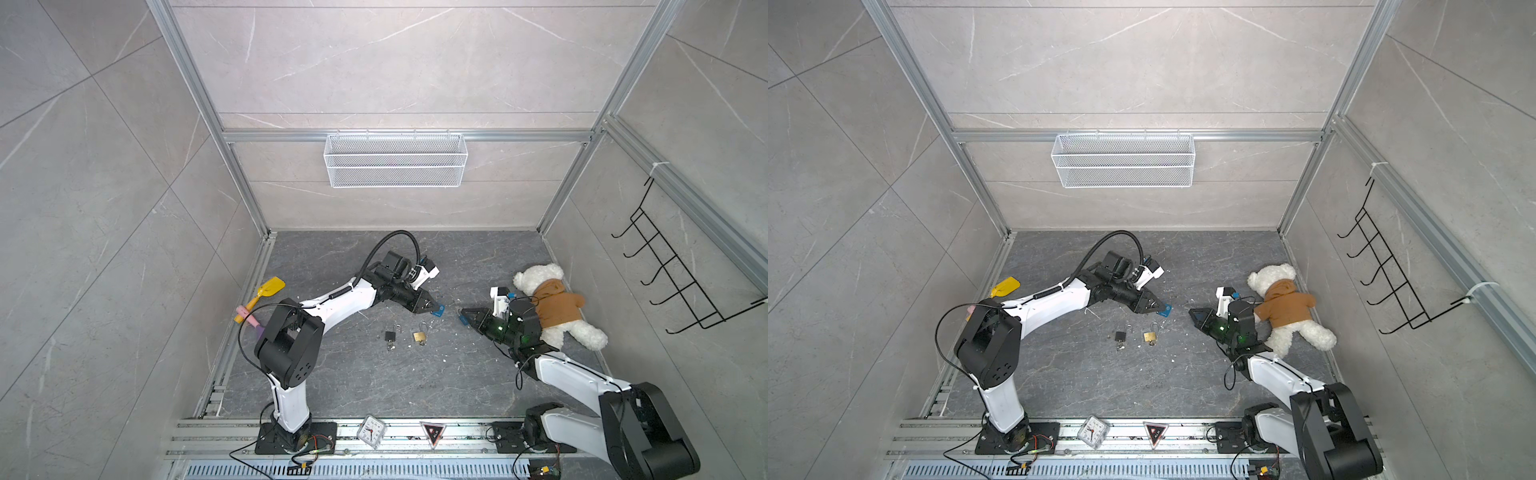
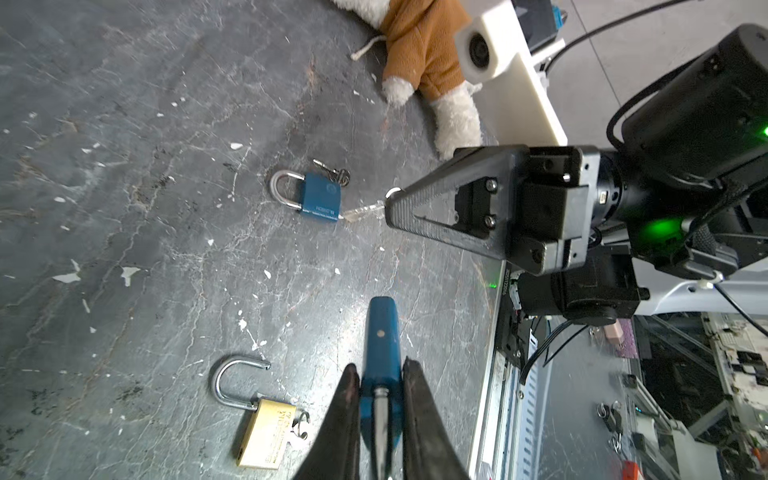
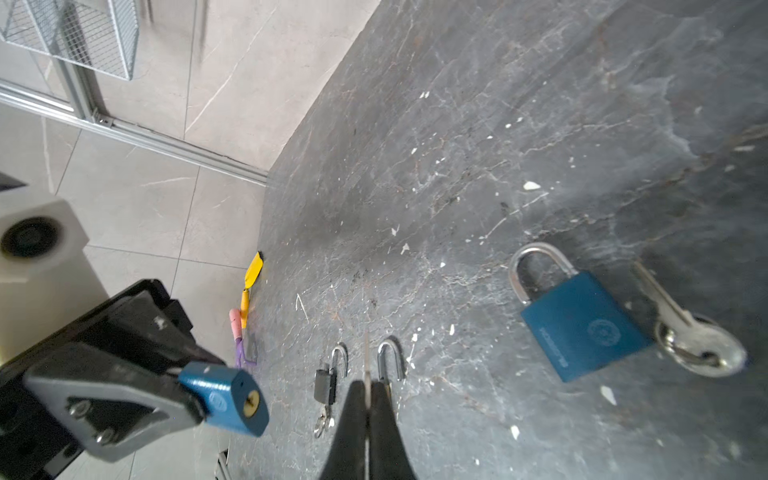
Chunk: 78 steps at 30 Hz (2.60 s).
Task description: Lock with the key
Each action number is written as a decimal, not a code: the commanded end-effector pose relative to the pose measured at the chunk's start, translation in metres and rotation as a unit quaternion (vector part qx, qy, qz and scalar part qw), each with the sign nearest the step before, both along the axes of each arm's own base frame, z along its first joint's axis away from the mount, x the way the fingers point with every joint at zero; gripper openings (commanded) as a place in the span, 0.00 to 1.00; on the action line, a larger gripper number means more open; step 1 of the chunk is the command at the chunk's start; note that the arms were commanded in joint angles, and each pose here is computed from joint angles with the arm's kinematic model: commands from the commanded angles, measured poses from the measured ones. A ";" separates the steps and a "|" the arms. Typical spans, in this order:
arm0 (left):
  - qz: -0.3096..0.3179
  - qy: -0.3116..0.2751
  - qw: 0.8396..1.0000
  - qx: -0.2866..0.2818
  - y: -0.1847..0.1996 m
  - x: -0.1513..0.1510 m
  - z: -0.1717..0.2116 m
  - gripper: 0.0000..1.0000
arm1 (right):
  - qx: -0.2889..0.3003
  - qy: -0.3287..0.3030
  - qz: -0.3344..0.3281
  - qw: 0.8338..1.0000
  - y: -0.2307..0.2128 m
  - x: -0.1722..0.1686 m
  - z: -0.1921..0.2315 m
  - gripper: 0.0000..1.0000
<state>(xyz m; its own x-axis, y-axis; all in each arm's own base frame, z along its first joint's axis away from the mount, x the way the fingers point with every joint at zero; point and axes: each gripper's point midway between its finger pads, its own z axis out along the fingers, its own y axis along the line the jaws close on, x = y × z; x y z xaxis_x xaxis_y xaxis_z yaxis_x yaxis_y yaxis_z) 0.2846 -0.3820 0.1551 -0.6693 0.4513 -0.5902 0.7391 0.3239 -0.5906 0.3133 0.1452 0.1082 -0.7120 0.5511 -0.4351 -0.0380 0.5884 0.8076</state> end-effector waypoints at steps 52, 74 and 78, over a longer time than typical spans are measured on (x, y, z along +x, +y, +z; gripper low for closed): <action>-0.119 0.099 0.984 0.086 -0.047 -0.004 -0.115 0.00 | -0.023 0.037 -0.092 0.995 -0.010 -0.026 -0.067 0.40; -0.096 -0.018 0.984 0.146 -0.061 0.041 -0.118 0.48 | -0.037 0.020 -0.066 0.997 -0.001 -0.023 -0.055 0.42; -0.066 -0.049 0.987 0.138 -0.064 0.057 -0.102 0.50 | -0.045 0.018 -0.052 0.997 0.004 -0.023 -0.050 0.42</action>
